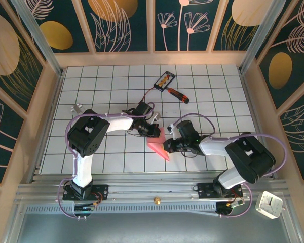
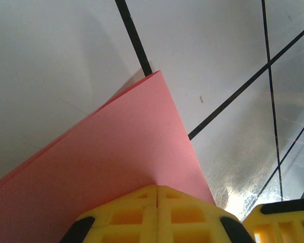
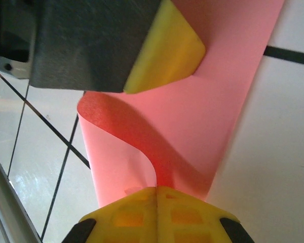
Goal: Fold a paper plane with a square sheet of paper (pick it up from the middle)
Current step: Perform the third fold on the triangle at the bottom-center of the table.
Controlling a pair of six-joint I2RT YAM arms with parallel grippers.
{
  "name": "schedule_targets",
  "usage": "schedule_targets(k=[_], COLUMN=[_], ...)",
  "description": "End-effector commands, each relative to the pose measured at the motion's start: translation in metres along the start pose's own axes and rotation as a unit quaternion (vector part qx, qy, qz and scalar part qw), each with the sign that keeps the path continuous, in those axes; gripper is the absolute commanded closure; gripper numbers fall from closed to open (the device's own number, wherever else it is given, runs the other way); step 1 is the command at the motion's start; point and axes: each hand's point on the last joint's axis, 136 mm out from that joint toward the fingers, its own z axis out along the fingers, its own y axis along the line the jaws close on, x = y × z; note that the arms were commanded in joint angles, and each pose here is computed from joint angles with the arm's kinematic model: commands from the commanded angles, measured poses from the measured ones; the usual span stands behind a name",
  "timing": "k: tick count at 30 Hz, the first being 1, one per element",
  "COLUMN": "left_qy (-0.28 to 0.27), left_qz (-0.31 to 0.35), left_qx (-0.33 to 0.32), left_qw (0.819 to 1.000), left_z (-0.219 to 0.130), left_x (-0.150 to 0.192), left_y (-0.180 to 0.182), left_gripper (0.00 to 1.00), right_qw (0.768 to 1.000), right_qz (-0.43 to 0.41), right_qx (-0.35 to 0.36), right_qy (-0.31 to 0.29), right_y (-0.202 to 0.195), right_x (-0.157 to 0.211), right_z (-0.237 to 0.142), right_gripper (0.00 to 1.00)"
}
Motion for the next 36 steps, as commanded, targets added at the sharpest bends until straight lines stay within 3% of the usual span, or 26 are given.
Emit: schedule_targets(k=[1, 6, 13, 22, 30, 36], left_qy=[0.053, 0.048, 0.031, -0.036, -0.112, -0.113], left_qz=[-0.035, -0.032, -0.032, -0.019, -0.042, -0.047], left_qx=[-0.075, -0.076, -0.071, -0.079, -0.07, -0.061], left_qw=[0.995, 0.995, 0.996, 0.996, 0.99, 0.991], left_z=[0.018, 0.015, 0.008, -0.023, -0.061, -0.067], left_x=[0.033, 0.026, 0.01, -0.025, -0.03, -0.012], left_y=[0.047, 0.042, 0.03, 0.006, -0.01, -0.008], left_gripper=[0.98, 0.92, 0.77, 0.63, 0.6, 0.69], right_qw=[1.0, 1.0, 1.0, 0.999, 0.999, 1.0], right_qz=[-0.006, -0.001, 0.005, 0.02, 0.028, 0.018], right_qx=[0.012, 0.014, 0.016, 0.023, 0.023, 0.023], right_qy=[-0.005, -0.003, 0.002, 0.008, 0.015, 0.012], right_y=[-0.005, -0.009, -0.011, -0.015, -0.014, -0.01], right_x=[-0.007, -0.004, 0.0, 0.009, 0.013, 0.007], right_z=[0.002, 0.003, 0.004, 0.003, 0.008, 0.008], right_gripper=[0.96, 0.96, 0.96, 0.97, 0.98, 0.98])
